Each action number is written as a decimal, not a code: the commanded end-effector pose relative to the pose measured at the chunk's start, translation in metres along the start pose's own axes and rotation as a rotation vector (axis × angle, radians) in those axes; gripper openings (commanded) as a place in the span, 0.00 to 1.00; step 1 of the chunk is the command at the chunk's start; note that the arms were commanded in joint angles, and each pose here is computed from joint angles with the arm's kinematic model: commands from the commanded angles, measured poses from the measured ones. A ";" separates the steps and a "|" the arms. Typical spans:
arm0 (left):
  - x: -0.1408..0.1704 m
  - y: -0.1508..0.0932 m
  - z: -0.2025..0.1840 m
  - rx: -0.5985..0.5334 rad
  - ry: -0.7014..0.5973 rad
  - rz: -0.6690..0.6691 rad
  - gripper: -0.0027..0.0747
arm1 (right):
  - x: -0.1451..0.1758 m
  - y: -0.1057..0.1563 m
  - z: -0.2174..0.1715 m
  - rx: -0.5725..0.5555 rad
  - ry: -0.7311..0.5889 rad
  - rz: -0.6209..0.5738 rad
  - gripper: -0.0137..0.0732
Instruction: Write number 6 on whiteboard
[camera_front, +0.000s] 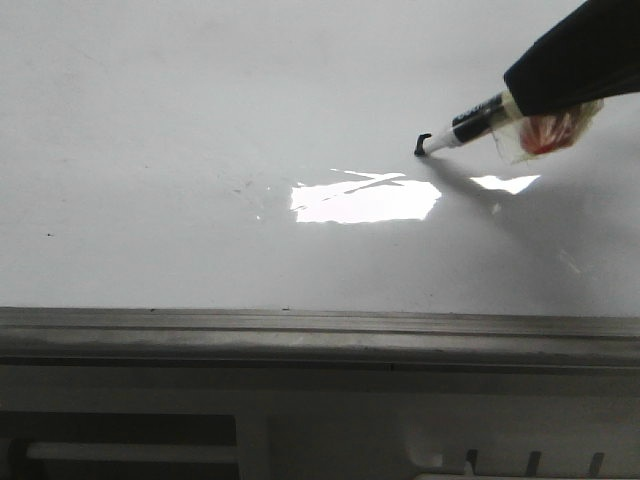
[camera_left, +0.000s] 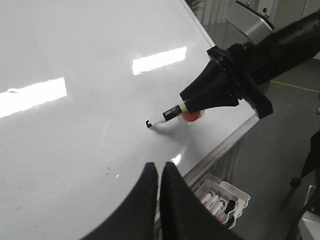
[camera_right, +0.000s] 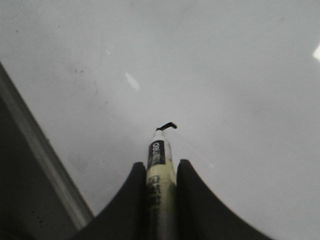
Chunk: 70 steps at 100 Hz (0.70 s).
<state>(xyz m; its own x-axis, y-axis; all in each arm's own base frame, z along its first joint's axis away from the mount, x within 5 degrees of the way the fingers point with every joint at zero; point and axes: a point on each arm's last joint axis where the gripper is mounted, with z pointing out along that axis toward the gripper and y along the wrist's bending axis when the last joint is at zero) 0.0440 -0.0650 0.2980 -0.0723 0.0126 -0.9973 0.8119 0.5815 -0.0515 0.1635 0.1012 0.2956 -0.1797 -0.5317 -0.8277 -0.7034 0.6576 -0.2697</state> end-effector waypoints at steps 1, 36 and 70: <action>-0.013 0.003 -0.001 -0.032 -0.074 -0.027 0.01 | -0.006 -0.001 -0.002 -0.015 0.000 0.008 0.08; -0.013 0.003 -0.001 -0.031 -0.073 -0.027 0.01 | 0.009 0.011 -0.004 -0.154 0.161 -0.032 0.08; -0.012 0.002 -0.001 -0.026 -0.066 -0.027 0.01 | -0.004 -0.011 -0.022 0.011 0.081 0.008 0.08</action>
<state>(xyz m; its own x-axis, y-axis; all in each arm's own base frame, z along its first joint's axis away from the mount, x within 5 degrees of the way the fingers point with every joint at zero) 0.0439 -0.0651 0.2979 -0.0762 0.0115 -0.9970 0.8125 0.5804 -0.0554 0.1468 0.0897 0.2872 -0.3274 -0.6031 -0.7274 -0.7637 0.6222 -0.1721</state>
